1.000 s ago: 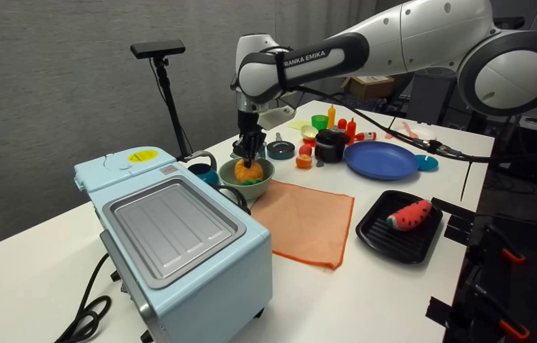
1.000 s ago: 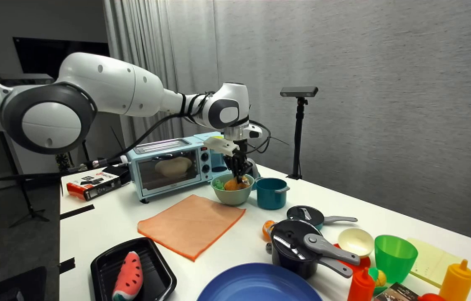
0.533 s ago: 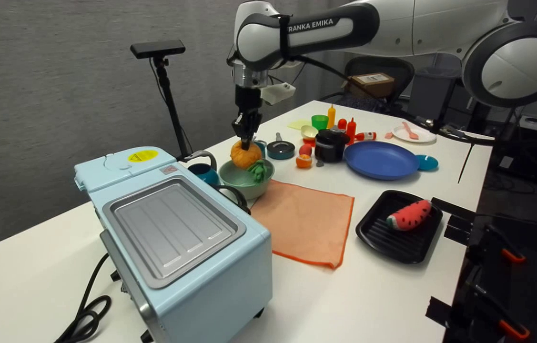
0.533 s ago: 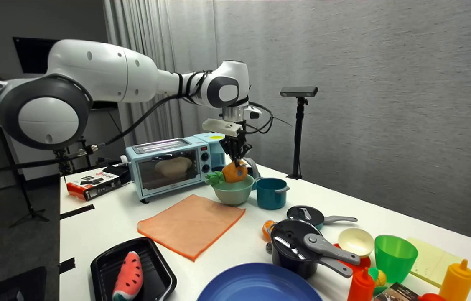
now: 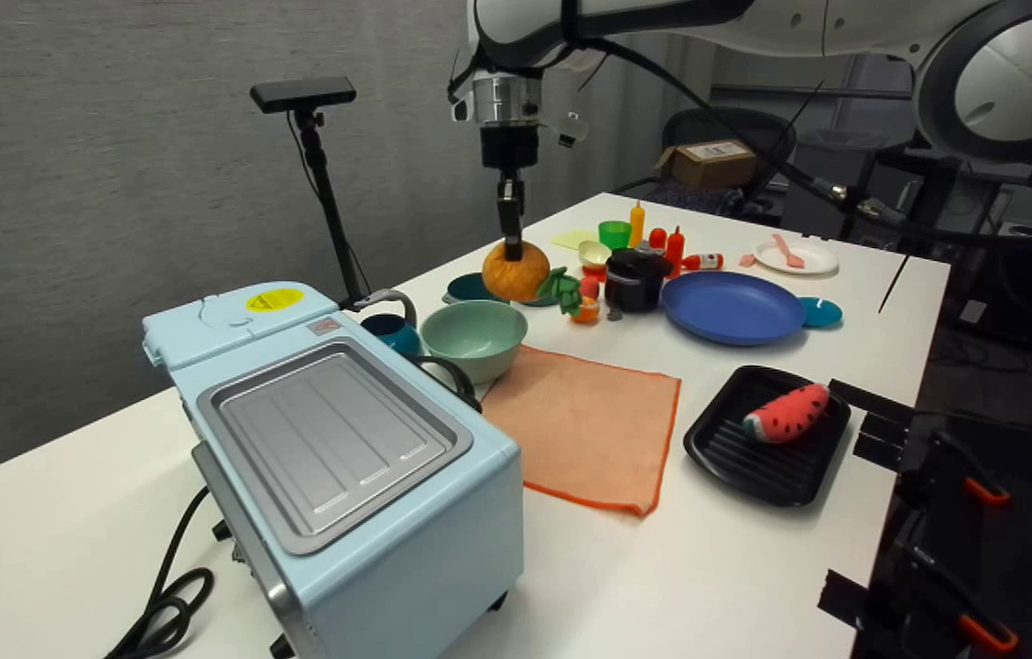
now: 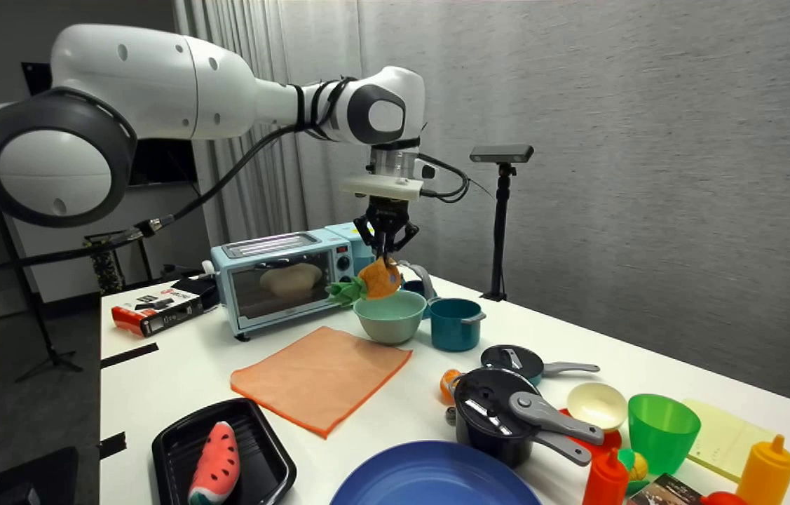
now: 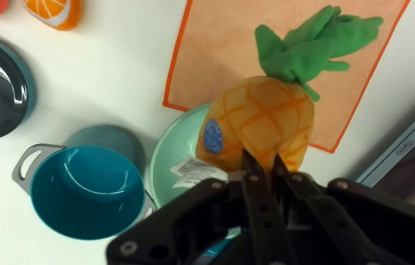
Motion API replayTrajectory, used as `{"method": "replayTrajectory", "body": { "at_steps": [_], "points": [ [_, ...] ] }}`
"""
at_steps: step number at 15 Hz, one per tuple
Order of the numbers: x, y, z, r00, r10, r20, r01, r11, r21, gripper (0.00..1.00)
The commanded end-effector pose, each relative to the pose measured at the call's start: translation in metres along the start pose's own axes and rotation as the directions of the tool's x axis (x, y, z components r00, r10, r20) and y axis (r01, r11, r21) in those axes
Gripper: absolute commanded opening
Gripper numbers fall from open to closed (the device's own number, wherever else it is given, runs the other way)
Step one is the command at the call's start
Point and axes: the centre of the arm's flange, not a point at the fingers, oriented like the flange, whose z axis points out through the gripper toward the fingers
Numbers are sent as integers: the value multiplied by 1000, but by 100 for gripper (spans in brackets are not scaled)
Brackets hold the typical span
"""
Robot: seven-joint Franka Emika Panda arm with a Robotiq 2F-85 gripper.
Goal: Put the orange and pineapple plushies on the black plate
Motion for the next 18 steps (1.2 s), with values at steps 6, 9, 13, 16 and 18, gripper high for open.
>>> {"method": "replayTrajectory", "body": {
  "at_steps": [6, 9, 13, 16, 18],
  "points": [
    [-28, -35, 35, 958, -221, 185, 203, 973, 113, 2],
    [-8, -25, 42, 967, -194, 165, 177, 978, 112, 8],
    [-9, -26, 39, 966, -195, 168, 178, 978, 110, 8],
    [-13, -37, 40, 962, -215, 166, 198, 973, 116, 2],
    [-24, -53, 52, 953, -233, 195, 213, 970, 117, 2]
  ]
}}
